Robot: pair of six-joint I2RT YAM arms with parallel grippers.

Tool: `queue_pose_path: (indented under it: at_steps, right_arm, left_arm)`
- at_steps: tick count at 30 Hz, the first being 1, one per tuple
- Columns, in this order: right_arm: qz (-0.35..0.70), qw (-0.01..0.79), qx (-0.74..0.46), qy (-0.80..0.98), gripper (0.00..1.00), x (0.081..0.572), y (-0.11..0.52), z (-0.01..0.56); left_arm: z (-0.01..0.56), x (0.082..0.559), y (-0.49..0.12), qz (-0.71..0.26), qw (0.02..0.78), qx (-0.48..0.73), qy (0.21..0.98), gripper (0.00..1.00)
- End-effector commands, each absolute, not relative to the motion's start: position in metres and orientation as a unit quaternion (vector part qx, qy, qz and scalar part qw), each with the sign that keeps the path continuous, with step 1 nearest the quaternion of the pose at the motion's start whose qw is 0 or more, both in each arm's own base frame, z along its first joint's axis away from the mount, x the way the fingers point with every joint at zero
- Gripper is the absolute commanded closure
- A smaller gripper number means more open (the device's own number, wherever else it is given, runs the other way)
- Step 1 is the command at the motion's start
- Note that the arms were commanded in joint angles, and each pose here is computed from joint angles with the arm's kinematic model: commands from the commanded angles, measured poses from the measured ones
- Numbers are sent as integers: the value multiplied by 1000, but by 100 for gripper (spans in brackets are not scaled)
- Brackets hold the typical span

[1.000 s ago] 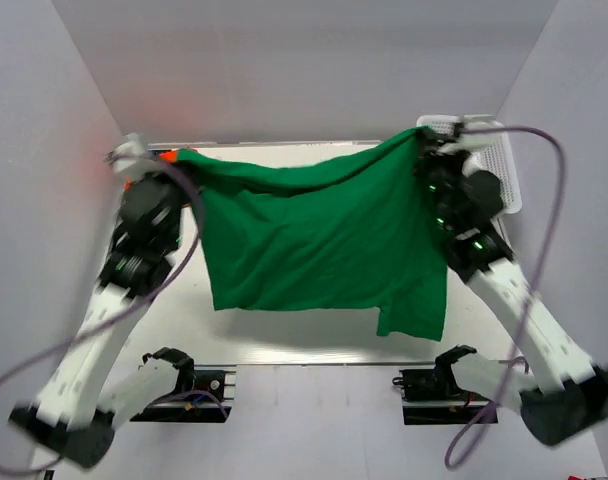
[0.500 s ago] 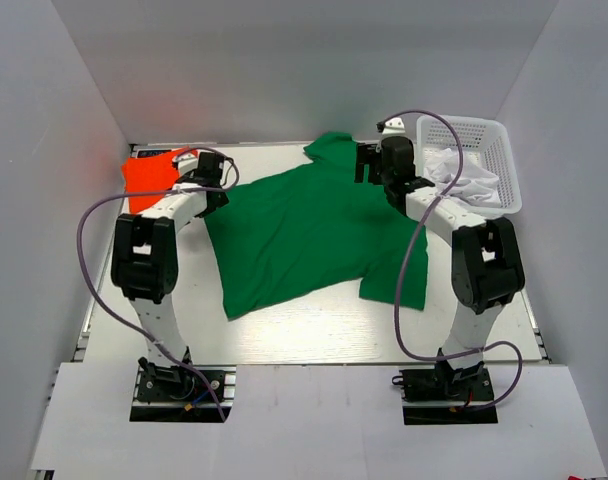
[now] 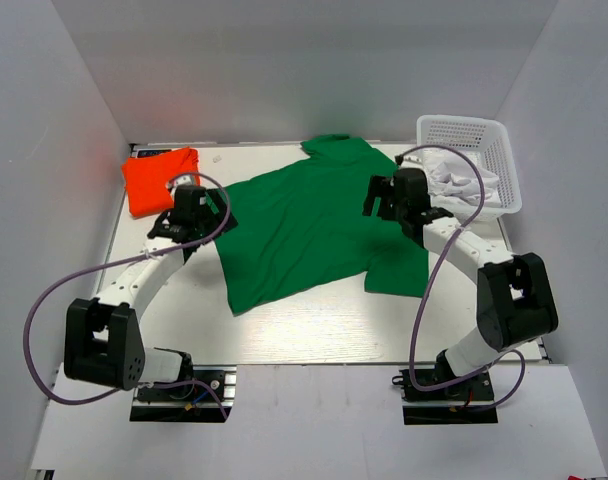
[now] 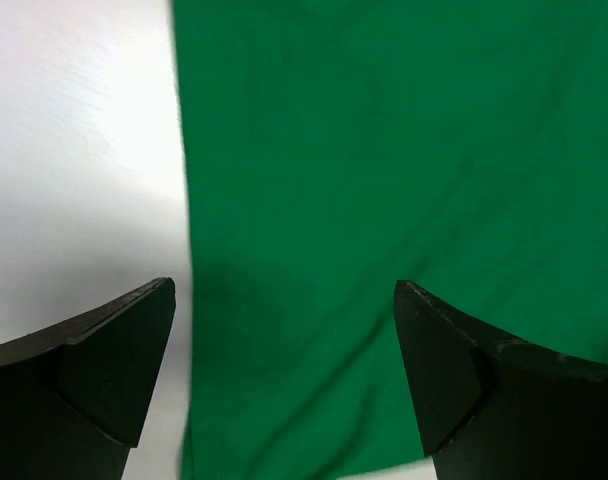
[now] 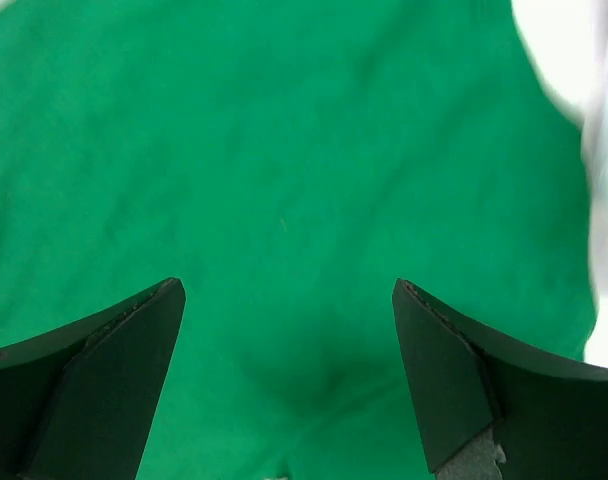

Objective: Fold and stack the t-shirts
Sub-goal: Flatten out the tshirt

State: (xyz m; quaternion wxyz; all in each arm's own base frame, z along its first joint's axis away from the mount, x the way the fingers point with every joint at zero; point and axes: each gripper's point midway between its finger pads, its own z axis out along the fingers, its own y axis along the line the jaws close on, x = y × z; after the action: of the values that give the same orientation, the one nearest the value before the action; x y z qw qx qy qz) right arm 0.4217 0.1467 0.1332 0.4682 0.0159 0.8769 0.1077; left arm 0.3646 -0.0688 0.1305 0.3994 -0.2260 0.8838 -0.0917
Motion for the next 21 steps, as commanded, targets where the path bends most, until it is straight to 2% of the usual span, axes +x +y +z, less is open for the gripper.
queue_pose_path:
  at_steps: [1, 3, 6, 10, 13, 17, 21]
  right_arm:
    - [120, 439, 50, 889, 10, 402, 143, 115]
    - [123, 429, 54, 893, 10, 396, 143, 108]
    - [117, 405, 55, 905, 10, 385, 143, 85]
    - [135, 368, 58, 918, 10, 369, 151, 58]
    - [129, 343, 64, 928, 10, 355, 148, 40]
    - [111, 277, 72, 952, 10, 307, 139, 2]
    - [137, 235, 71, 960, 10, 263, 148, -6]
  left_arm:
    - [132, 354, -116, -212, 395, -160, 880, 0]
    - [141, 355, -131, -254, 410, -123, 867, 0]
    - [126, 350, -150, -284, 393, -92, 870, 0]
    - [86, 346, -156, -277, 339, -94, 894, 0]
    - [58, 346, -147, -244, 316, -111, 910, 0]
    - [35, 345, -131, -190, 299, -135, 925, 0]
    - [23, 354, -104, -130, 299, -181, 928, 0]
